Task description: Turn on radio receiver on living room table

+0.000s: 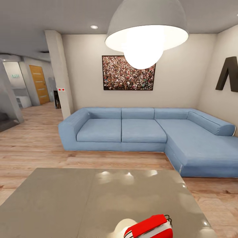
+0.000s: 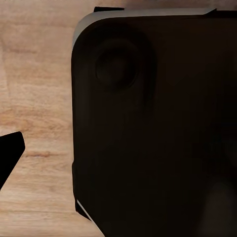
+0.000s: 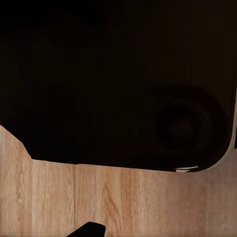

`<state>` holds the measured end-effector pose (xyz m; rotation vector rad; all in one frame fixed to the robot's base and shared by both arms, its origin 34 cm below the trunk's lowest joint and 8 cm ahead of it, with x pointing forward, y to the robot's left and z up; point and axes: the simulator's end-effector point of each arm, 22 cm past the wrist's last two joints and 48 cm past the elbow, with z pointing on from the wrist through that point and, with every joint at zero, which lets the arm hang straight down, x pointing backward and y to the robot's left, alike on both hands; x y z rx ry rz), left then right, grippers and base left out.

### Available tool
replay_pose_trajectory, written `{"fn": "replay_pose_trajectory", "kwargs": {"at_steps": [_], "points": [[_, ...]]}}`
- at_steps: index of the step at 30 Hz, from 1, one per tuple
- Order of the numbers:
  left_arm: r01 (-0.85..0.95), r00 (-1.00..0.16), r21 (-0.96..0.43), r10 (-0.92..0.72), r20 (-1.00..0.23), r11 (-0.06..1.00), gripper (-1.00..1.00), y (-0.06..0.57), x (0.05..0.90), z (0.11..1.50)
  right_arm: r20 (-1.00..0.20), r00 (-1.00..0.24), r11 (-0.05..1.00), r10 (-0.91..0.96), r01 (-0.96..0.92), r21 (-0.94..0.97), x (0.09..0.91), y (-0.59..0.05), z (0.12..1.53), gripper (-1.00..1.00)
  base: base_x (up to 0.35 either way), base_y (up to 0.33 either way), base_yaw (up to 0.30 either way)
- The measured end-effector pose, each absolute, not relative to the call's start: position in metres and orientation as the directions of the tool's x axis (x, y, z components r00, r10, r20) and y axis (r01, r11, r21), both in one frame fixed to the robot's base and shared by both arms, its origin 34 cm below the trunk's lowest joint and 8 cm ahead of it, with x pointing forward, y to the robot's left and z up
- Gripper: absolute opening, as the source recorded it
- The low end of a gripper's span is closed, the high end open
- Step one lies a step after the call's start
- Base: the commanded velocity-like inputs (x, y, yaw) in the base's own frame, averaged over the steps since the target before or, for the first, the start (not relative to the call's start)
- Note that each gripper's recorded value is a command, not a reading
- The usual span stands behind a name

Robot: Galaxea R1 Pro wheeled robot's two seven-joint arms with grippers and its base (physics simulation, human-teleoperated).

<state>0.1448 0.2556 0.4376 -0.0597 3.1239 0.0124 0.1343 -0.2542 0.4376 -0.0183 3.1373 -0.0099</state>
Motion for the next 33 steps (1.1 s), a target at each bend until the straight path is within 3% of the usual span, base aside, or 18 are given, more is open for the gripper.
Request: {"fn": "replay_pose_trajectory", "kwargs": {"at_steps": [33], "points": [[-0.041,-0.999,0.009,-0.041,-0.020,0.999,1.00,0.255,0.149,0.464,-0.004,-1.000,1.000,0.001,0.001,-0.009,0.135,-0.256,0.464,1.00,0.000,0.000,0.000]]}}
